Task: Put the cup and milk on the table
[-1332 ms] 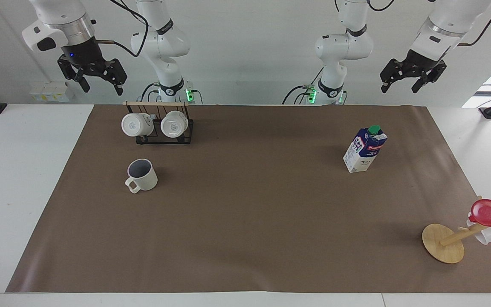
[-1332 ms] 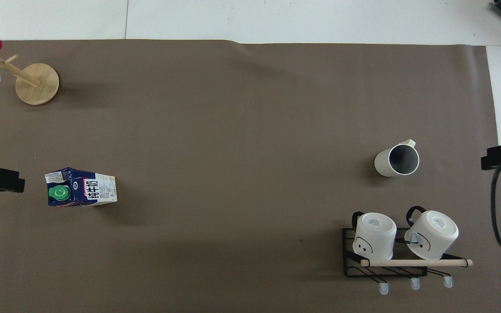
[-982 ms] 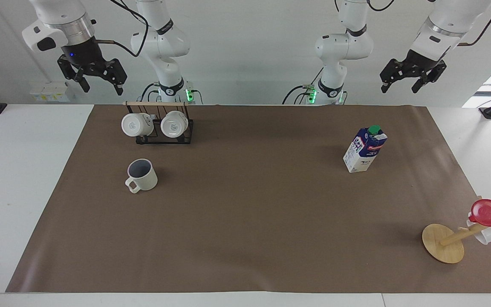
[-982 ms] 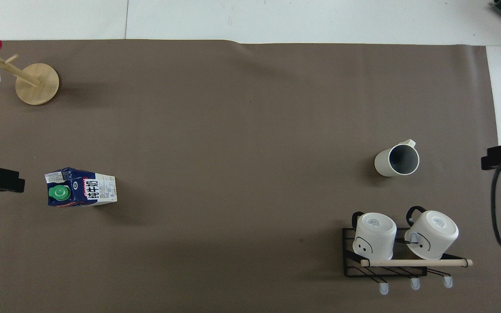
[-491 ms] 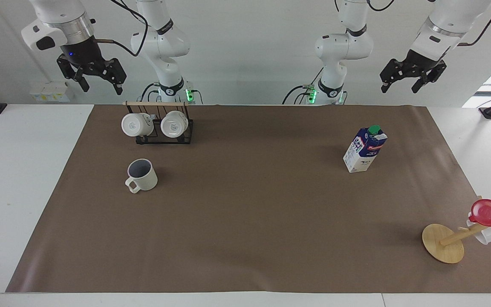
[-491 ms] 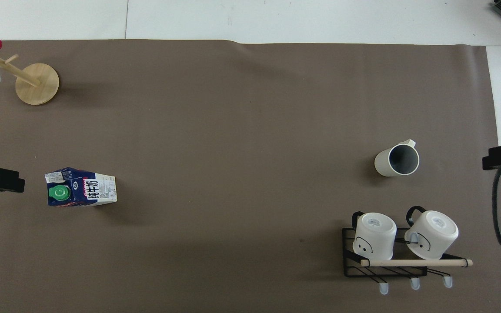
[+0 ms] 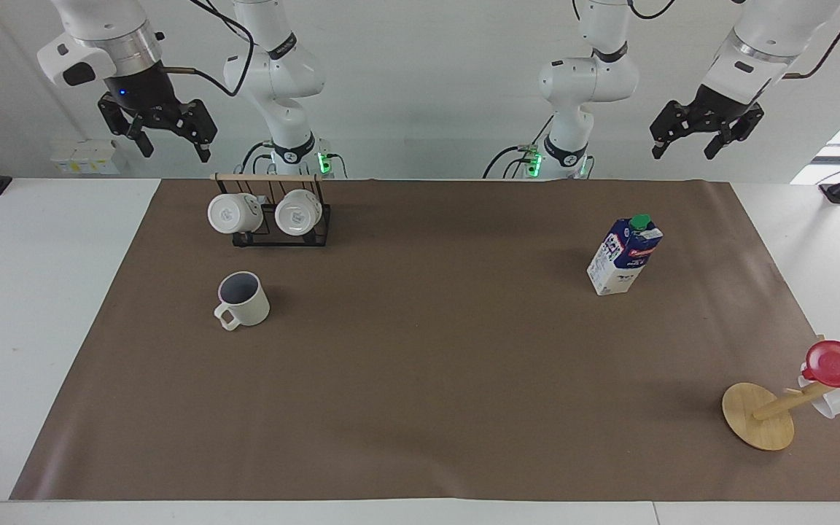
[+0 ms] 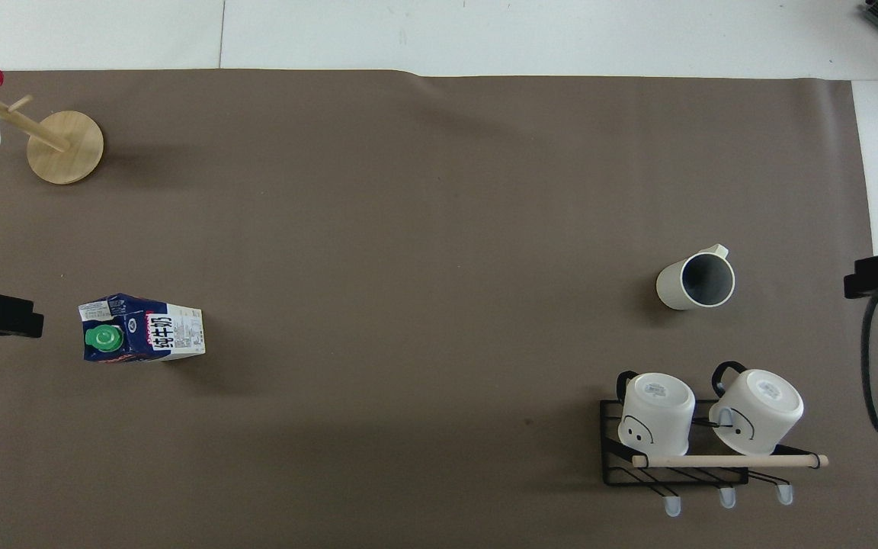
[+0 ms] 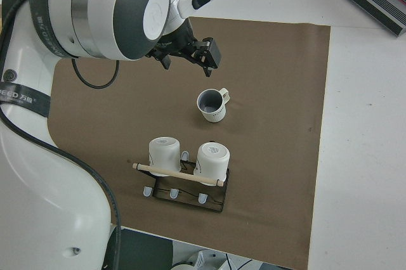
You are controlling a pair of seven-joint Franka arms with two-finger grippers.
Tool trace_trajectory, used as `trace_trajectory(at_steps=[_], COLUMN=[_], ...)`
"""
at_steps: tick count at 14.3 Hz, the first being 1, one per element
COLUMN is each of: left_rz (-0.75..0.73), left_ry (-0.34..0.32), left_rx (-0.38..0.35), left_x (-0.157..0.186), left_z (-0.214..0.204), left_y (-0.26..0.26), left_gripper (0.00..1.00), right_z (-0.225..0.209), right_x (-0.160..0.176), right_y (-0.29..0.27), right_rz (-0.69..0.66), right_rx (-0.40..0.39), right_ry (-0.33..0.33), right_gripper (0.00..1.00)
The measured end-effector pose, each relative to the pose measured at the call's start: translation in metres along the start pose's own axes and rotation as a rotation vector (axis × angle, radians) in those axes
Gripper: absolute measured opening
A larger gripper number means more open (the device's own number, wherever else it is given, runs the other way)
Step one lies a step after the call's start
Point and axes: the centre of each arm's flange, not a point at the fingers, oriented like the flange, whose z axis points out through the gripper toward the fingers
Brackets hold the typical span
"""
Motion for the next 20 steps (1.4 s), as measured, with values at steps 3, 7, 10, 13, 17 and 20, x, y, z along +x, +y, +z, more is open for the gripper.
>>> trace_trajectory(at_steps=[3, 7, 10, 13, 17, 20], left_rz=[0.0, 0.0, 0.0, 0.0, 0.0, 0.0], left_ry=[0.0, 0.0, 0.0, 0.0, 0.0, 0.0], left_rx=[0.0, 0.0, 0.0, 0.0, 0.0, 0.0], left_x=[0.0, 0.0, 0.0, 0.0, 0.0, 0.0], left_z=[0.0, 0.0, 0.0, 0.0, 0.0, 0.0], left_y=[0.0, 0.0, 0.0, 0.0, 0.0, 0.0], left_gripper=[1.0, 1.0, 1.0, 1.0, 1.0, 1.0], right_z=[0.0, 0.0, 0.005, 0.025, 0.084, 0.138], right_x=[0.0, 0.0, 0.002, 0.013, 0.031, 0.046], right_y=[0.0, -0.001, -0.001, -0.006, -0.025, -0.046], right_rz=[0.0, -0.002, -0.002, -0.01, -0.042, -0.006], right_rx=[0.0, 0.0, 0.0, 0.002, 0.004, 0.005], right_ry=[0.002, 0.004, 0.0, 0.039, 0.069, 0.066], right_gripper=[1.0, 1.0, 1.0, 1.0, 1.0, 1.0])
